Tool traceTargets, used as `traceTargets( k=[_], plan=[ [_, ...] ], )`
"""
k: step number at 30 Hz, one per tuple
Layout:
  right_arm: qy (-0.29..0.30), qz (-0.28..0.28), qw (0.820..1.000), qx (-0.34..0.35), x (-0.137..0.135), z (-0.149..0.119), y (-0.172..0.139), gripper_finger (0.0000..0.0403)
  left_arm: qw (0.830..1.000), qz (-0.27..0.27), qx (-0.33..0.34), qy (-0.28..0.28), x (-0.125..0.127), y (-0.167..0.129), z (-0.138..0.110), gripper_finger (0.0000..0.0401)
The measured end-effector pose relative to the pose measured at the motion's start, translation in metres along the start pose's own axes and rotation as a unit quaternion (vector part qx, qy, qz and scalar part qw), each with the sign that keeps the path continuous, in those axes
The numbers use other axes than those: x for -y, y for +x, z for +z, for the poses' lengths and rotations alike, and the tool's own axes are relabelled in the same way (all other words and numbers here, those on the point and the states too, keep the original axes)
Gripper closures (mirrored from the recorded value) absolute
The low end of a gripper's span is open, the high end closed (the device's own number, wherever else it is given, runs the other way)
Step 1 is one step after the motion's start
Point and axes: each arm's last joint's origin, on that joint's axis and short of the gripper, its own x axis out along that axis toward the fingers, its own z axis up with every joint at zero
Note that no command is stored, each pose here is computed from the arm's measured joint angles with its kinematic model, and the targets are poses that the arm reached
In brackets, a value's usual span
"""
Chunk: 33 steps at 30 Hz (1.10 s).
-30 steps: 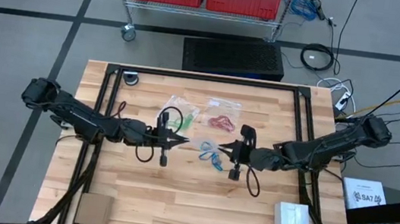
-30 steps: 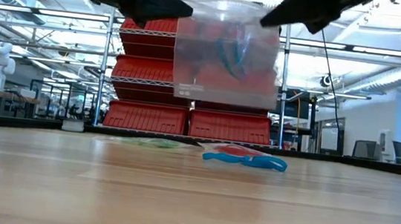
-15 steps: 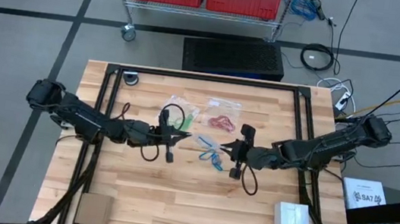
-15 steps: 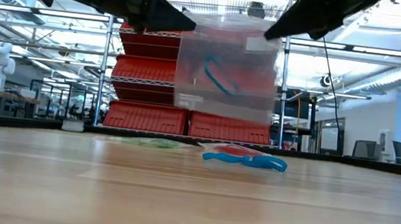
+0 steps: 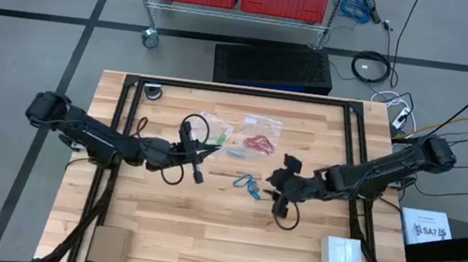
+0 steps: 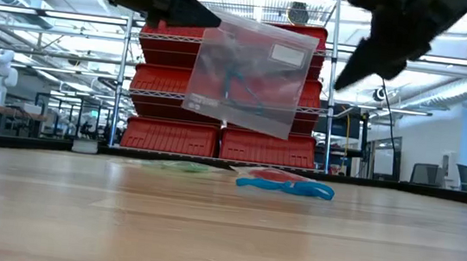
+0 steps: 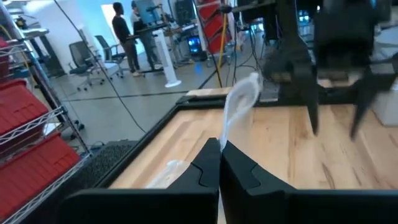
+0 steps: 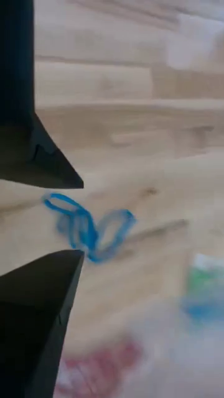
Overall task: Sort rubber bands
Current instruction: Put the right blue rubber band into the bottom transparent zip bag
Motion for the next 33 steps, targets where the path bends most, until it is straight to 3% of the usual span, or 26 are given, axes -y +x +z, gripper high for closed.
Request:
traceTargets(
  k=[11, 21, 24, 30, 33],
  plan=[
    [0.035, -0.019, 0.995, -0.095, -0.013, -0.032, 0.070, 0.0209, 1.000, 0.011, -0.010, 0.004, -0.004, -0.004, 0.002, 0.0400],
    [0.038, -0.041, 0.992, -0.111, -0.006, -0.042, 0.099, 0.0212, 1.000, 0.011, -0.012, 0.005, -0.003, -0.004, 0.002, 0.0400],
    [0.035, -0.046, 0.992, -0.114, -0.006, -0.043, 0.102, 0.0245, 1.000, 0.009, -0.019, 0.009, -0.003, -0.004, 0.000, 0.0400],
    [0.019, -0.050, 0.992, -0.118, -0.005, -0.041, 0.096, 0.0386, 1.000, 0.009, -0.021, 0.009, -0.003, -0.004, 0.000, 0.0400],
    [0.005, -0.063, 0.989, -0.137, -0.009, -0.036, 0.086, 0.0389, 1.000, 0.009, -0.021, 0.009, -0.003, -0.004, 0.000, 0.0400]
  ],
)
